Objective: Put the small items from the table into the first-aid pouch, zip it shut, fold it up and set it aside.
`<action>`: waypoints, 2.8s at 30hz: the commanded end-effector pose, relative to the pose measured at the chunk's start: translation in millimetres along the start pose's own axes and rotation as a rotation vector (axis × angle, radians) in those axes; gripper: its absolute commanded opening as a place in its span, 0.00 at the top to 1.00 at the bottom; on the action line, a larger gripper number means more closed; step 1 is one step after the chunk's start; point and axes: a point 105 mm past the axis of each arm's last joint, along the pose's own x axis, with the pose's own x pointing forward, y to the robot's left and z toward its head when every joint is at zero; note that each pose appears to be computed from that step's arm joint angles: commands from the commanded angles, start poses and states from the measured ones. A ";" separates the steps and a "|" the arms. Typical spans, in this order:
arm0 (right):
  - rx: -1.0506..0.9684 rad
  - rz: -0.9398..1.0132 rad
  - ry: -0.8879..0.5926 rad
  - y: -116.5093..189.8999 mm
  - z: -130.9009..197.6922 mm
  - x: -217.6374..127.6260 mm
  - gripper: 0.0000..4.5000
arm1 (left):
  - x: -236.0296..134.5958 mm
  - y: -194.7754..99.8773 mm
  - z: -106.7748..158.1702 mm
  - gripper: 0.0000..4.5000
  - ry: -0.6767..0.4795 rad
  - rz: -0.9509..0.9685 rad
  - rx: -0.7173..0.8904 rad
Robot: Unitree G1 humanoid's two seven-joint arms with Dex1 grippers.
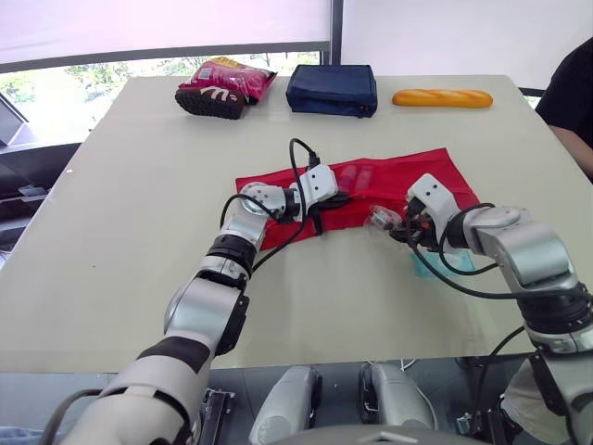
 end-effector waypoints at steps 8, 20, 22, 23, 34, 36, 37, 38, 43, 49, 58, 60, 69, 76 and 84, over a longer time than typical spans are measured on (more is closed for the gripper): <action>0.276 -0.108 -0.108 -17.5 35.2 7.8 0.81 | 6.3 -16.7 16.8 1.00 -0.060 -0.047 0.051; 0.437 -0.151 -0.247 -7.7 67.5 14.1 0.81 | 10.2 -36.7 23.8 1.00 -0.082 -0.110 0.044; 0.477 -0.176 -0.261 -6.2 65.8 17.6 0.81 | 11.0 -38.4 25.1 1.00 -0.086 -0.119 0.044; 0.489 -0.184 -0.268 -5.2 65.7 18.9 0.81 | 11.3 -39.2 25.7 1.00 -0.088 -0.124 0.045; 0.353 -0.217 -0.316 6.8 62.0 22.6 0.28 | 11.5 -38.3 26.6 1.00 -0.090 -0.135 0.048; 0.329 -0.228 -0.324 5.3 60.3 20.3 0.06 | 10.2 -36.5 24.1 1.00 -0.082 -0.130 0.047; 0.314 -0.227 -0.324 5.0 58.8 18.6 0.01 | 9.5 -35.0 22.7 1.00 -0.076 -0.124 0.045; 0.297 -0.221 -0.318 5.4 56.6 17.2 0.01 | 8.7 -33.1 21.4 1.00 -0.072 -0.117 0.042; 0.211 -0.169 -0.289 12.3 44.0 10.2 0.01 | 5.5 -21.6 16.6 1.00 -0.055 -0.079 0.030; 0.066 -0.140 -0.307 15.4 35.2 -4.9 0.06 | 0.6 -10.1 13.9 1.00 -0.049 -0.057 0.009; -0.170 -0.176 -0.315 18.4 23.0 -3.8 0.99 | -9.5 -12.7 19.1 1.00 -0.145 -0.157 -0.122; -0.168 -0.171 -0.320 20.0 21.8 -0.4 0.99 | -11.1 -12.3 19.1 1.00 -0.148 -0.165 -0.125; -0.160 -0.171 -0.342 21.2 27.8 14.1 0.99 | -12.5 -16.0 19.6 1.00 -0.161 -0.208 -0.129; -0.120 -0.189 -0.370 15.5 37.3 30.8 0.99 | -9.6 -22.7 23.0 1.00 -0.175 -0.245 -0.115; -0.137 -0.219 -0.371 7.8 42.2 47.9 0.99 | -8.8 -27.5 24.5 1.00 -0.188 -0.269 -0.112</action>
